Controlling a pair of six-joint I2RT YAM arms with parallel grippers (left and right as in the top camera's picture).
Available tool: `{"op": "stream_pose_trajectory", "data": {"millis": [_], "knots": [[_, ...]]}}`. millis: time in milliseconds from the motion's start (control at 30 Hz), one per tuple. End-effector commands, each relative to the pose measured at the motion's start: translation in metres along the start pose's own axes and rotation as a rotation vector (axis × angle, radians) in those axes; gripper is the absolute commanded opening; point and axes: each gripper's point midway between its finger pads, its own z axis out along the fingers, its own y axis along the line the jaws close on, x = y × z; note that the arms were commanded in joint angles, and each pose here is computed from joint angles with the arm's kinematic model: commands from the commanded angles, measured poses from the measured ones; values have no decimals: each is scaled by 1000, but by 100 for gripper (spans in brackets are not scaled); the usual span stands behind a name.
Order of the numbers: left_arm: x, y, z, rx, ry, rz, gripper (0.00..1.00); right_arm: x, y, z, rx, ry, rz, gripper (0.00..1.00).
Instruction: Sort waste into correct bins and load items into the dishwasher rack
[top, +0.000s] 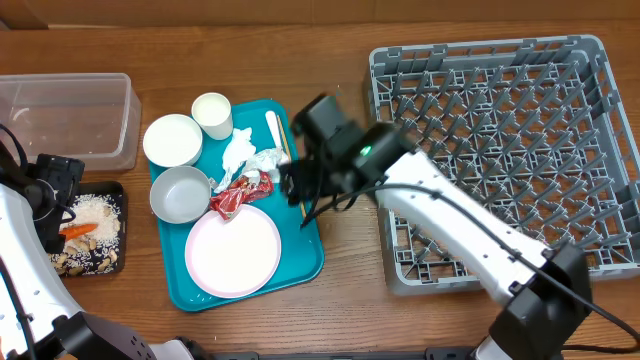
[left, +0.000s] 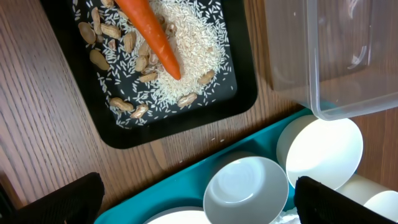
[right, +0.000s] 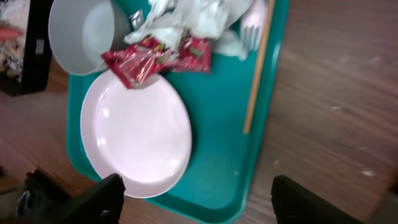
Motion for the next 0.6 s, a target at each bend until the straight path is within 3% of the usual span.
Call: {"op": "stream_pose_trajectory", "data": {"millis": [0,367,567], "knots": [[-2,1,1,-8,-5,20,100,21,18,21,-49,45,-34,77],[-2,1,1,-8,-5,20,100,37,30,76,-77,51,-4,66],[-2,1,1,-8,-5,20,100,36,25,105,-72,65,28,66]]}}
